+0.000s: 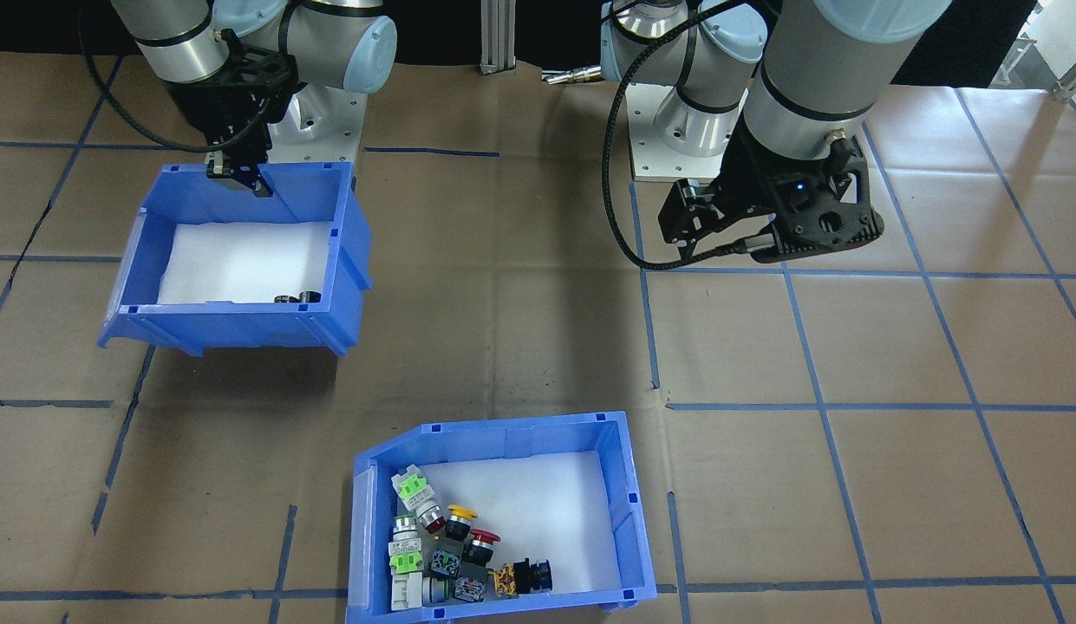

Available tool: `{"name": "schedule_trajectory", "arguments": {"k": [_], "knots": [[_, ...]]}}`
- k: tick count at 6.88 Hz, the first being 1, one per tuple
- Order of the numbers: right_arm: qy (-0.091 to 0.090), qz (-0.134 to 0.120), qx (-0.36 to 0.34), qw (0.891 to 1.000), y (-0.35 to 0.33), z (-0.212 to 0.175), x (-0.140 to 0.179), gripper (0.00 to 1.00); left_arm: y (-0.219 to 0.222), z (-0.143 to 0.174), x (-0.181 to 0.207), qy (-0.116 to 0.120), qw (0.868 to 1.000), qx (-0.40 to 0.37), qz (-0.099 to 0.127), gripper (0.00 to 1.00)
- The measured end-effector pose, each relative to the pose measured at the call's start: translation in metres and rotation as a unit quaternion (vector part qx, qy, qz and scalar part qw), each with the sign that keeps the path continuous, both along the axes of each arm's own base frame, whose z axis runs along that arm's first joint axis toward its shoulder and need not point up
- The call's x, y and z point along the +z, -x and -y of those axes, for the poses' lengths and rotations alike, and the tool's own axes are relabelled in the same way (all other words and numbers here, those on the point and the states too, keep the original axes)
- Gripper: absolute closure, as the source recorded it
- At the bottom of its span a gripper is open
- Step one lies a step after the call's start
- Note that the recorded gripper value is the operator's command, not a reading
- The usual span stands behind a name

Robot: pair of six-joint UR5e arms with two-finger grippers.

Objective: Place button box in front

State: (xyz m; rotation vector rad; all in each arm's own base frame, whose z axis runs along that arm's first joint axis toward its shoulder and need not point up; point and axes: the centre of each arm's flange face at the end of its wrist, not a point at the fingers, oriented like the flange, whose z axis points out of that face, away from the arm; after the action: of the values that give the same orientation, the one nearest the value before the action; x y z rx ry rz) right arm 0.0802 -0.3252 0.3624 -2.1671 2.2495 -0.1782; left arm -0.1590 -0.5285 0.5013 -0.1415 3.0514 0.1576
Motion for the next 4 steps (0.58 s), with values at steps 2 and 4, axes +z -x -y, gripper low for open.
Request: {"name": "schedule_trajectory", "arguments": {"k": [2,4], "knots": [[-0.009,-0.004,0.003,1.000,-0.033,-0.012,-0.007,0.98,-0.002,-0.046,-0.007,0.037,0.996,-0.077,-0.028,0.00],[-0.009,-0.012,-0.003,1.000,-0.059,-0.022,-0.018,0.98,-0.025,-0.064,-0.008,0.057,0.990,-0.123,-0.033,0.00]]}}
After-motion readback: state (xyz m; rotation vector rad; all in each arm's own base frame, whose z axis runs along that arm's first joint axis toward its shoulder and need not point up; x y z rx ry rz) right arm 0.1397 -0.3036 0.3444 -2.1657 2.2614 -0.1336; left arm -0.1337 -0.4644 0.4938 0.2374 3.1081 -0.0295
